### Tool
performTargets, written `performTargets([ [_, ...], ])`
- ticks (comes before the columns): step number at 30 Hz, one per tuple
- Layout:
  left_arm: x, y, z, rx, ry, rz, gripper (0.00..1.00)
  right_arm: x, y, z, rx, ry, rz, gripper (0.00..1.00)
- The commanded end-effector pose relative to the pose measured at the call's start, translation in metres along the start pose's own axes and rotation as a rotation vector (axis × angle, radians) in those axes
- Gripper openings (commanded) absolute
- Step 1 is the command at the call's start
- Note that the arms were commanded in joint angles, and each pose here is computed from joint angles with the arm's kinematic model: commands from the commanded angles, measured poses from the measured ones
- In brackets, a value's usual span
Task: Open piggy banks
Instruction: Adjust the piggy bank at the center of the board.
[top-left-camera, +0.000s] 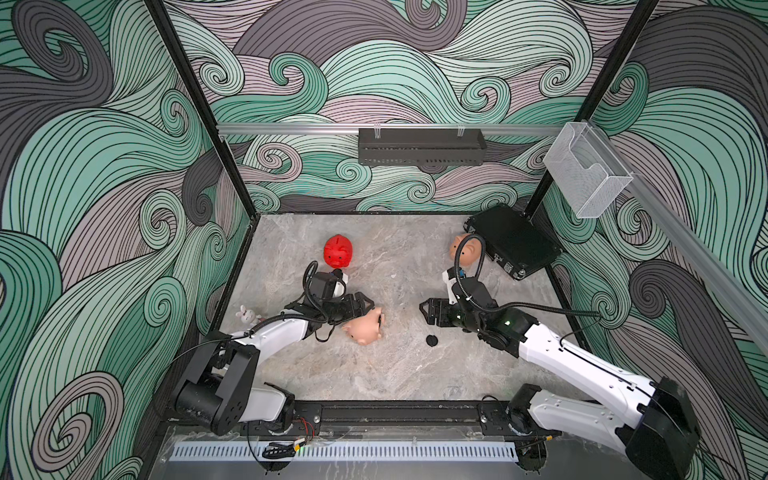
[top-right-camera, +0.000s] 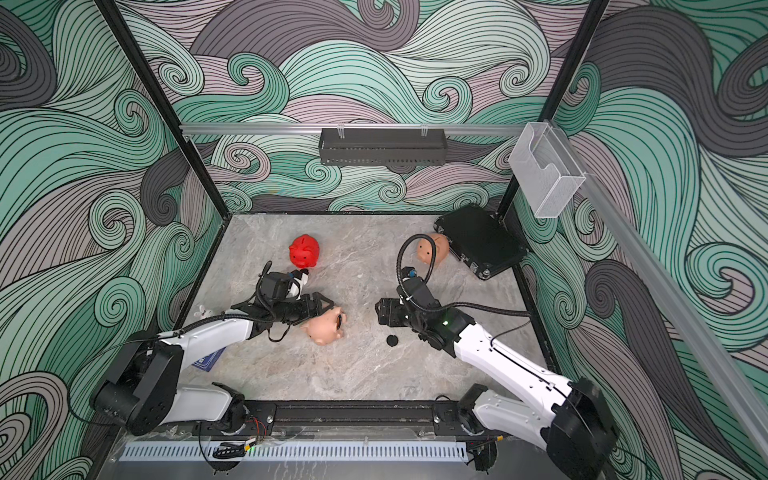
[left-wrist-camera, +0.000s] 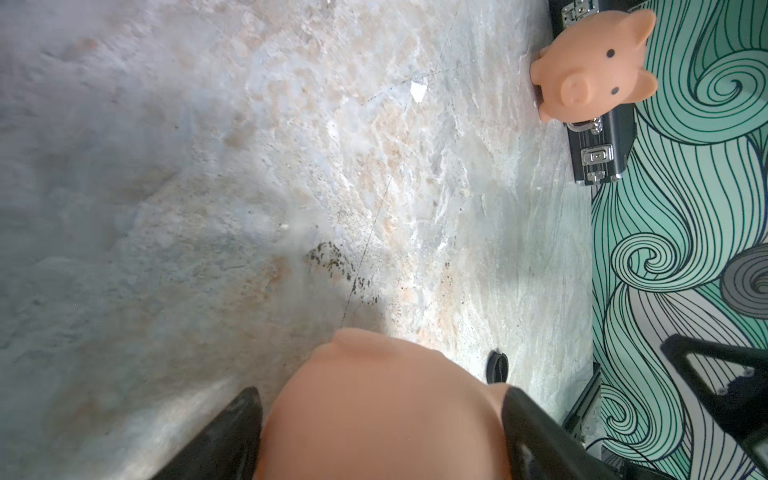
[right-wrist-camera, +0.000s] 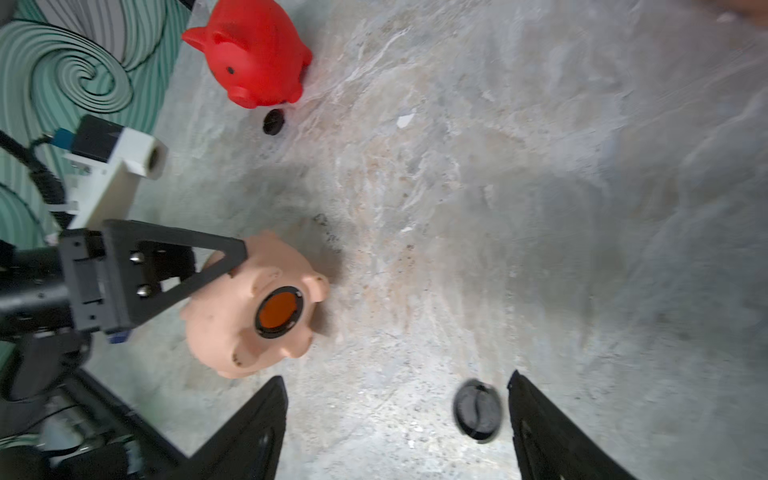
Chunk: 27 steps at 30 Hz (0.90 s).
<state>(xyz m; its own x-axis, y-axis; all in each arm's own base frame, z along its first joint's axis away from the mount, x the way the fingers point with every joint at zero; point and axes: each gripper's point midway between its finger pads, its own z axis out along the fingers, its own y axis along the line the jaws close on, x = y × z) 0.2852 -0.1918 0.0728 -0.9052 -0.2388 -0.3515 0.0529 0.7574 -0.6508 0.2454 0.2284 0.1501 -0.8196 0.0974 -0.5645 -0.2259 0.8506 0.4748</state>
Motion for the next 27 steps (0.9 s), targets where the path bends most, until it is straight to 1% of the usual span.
performTargets([
  [1, 0.022, 0.013, -0.001, -0.05, 0.062, -0.055, 0.86, 0.005, 0.036, 0.013, -0.159, 0.068, 0.142, 0.83],
  [3, 0.022, 0.012, -0.004, -0.046, 0.059, -0.061, 0.85, 0.01, 0.039, 0.019, -0.15, 0.09, 0.168, 0.83],
  [5, 0.022, 0.011, -0.008, -0.044, 0.046, -0.068, 0.85, 0.016, 0.049, 0.023, -0.173, 0.107, 0.169, 0.83],
  [9, 0.021, 0.008, -0.012, -0.034, 0.032, -0.07, 0.86, 0.029, 0.066, 0.03, -0.192, 0.143, 0.119, 0.84],
  [13, 0.019, 0.002, -0.011, -0.011, 0.036, -0.074, 0.85, 0.044, 0.084, 0.046, -0.228, 0.188, 0.061, 0.86],
  [19, 0.017, -0.006, -0.01, 0.023, 0.043, -0.076, 0.8, 0.057, 0.091, 0.063, -0.207, 0.21, 0.033, 0.86],
  [21, 0.018, -0.008, -0.011, 0.03, 0.046, -0.074, 0.79, 0.061, 0.091, 0.067, -0.2, 0.219, 0.029, 0.86],
  [27, 0.018, -0.007, -0.016, 0.02, 0.031, -0.072, 0.79, 0.062, 0.102, 0.07, -0.232, 0.224, 0.002, 0.86],
])
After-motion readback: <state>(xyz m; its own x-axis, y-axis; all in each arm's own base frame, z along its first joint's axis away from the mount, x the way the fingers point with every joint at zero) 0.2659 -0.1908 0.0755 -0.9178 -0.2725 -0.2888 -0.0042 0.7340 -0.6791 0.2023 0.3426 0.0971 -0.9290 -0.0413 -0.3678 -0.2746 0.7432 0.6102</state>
